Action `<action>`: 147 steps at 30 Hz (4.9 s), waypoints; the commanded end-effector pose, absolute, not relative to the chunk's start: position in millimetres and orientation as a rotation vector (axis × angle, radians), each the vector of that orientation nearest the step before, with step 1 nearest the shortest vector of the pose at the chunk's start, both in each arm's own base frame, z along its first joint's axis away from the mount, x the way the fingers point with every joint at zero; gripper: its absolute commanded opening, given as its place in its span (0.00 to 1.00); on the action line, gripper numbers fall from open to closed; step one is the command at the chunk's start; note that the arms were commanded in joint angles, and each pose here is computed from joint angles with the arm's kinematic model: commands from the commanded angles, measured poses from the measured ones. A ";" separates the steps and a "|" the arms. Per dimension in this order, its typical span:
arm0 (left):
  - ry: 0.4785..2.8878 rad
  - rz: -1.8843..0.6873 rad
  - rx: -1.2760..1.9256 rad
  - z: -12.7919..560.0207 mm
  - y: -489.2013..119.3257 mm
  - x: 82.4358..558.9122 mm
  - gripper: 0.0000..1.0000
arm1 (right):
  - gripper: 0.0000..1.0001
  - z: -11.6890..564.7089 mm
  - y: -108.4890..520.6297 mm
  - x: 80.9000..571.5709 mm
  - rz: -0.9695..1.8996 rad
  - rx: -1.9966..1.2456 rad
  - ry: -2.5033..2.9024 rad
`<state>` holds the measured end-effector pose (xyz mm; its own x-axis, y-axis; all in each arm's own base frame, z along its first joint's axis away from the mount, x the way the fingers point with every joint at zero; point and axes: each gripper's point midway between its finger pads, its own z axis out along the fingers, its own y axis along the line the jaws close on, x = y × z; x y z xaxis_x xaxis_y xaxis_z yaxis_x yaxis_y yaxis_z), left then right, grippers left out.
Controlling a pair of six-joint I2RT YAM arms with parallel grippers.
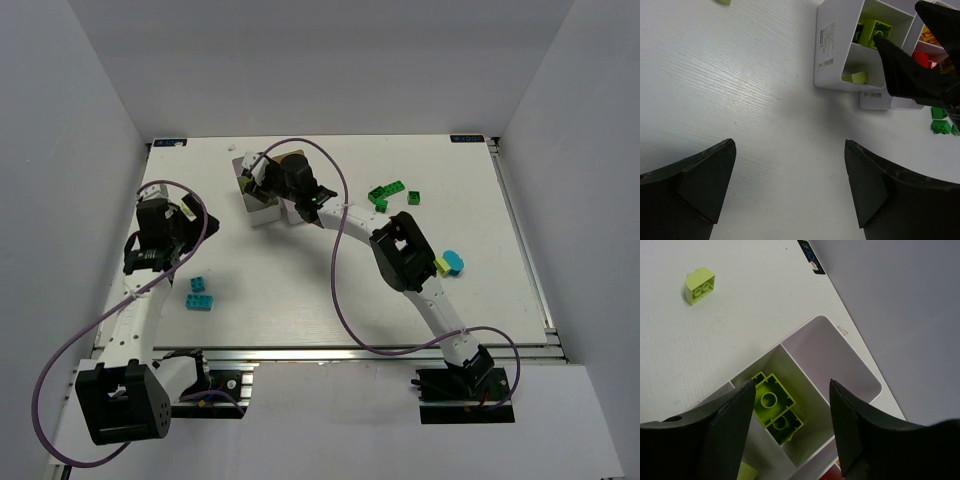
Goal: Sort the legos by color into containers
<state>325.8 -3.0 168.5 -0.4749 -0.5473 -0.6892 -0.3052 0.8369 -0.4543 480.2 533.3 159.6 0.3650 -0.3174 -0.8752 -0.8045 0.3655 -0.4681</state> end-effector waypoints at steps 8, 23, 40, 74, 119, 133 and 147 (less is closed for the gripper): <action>2.040 -0.281 -0.651 204.3 14.7 351.8 0.66 | 0.89 283.5 502.7 446.9 0.488 -1.148 1.033; 2.282 -0.064 -0.848 125.9 74.6 414.0 0.88 | 0.33 272.3 338.5 392.1 0.804 -1.230 1.344; 2.341 0.076 -0.850 66.1 109.7 498.9 0.76 | 0.46 245.2 266.6 372.0 0.784 -1.115 1.491; 1.967 -0.392 0.432 202.2 -107.7 402.2 0.17 | 0.25 239.4 228.0 350.6 0.740 -1.175 1.495; 1.845 0.130 1.024 145.2 -123.6 484.6 0.58 | 0.16 237.3 212.4 350.2 0.740 -1.160 1.497; 1.755 0.046 0.725 238.1 -126.0 476.5 0.46 | 0.33 214.1 197.5 352.5 0.674 -1.194 1.622; 1.924 -0.230 -0.016 245.1 -96.1 411.3 0.98 | 0.90 135.8 96.4 310.9 0.343 -1.696 1.547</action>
